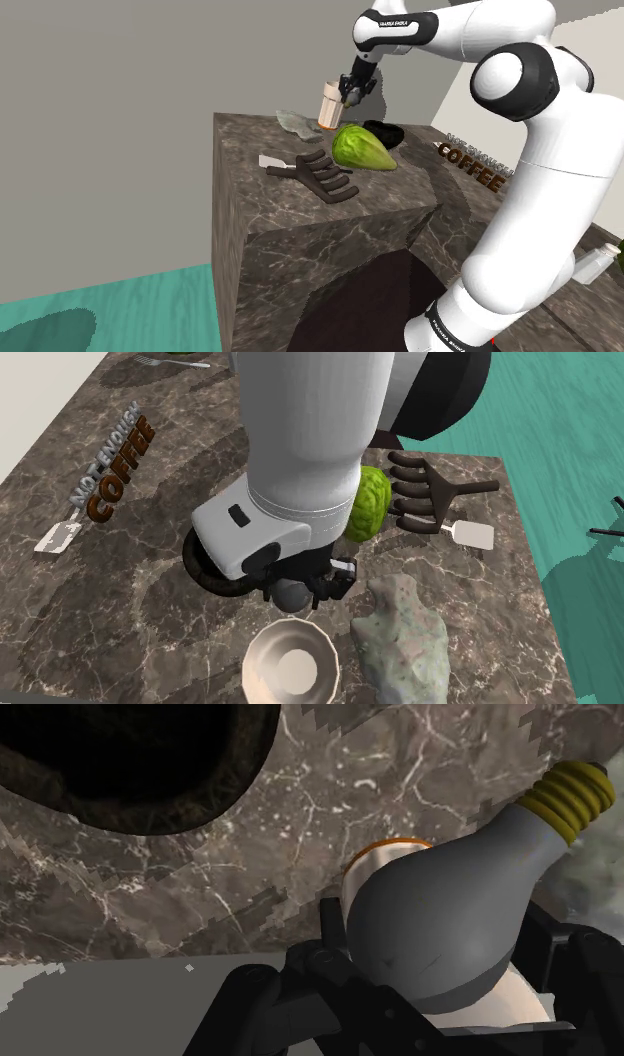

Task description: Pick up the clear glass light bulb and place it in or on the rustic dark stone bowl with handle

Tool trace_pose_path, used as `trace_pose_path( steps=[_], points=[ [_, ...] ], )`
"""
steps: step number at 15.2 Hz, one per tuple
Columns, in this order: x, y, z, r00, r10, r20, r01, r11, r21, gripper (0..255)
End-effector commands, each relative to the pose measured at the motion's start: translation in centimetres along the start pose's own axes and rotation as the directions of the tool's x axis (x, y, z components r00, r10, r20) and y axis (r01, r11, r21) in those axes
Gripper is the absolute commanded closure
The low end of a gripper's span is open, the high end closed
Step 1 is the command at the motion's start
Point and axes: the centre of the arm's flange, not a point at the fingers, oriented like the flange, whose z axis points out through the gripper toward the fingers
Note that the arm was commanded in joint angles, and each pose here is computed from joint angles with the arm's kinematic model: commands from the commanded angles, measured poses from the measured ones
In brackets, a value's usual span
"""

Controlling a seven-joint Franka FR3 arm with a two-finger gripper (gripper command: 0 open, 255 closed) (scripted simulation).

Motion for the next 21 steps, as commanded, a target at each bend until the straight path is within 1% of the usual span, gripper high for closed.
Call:
trace_pose_path(
  steps=[1,8,20,21],
  points=[
    [0.2,0.1,-0.9,1.000,0.000,0.000,0.000,1.000,0.000,255],
    [1.0,0.4,-4.4,1.000,0.000,0.000,0.000,1.000,0.000,255],
    [-6.7,14.2,-5.5,1.000,0.000,0.000,0.000,1.000,0.000,255],
    [-6.8,14.2,-5.0,1.000,0.000,0.000,0.000,1.000,0.000,255]
  ],
)
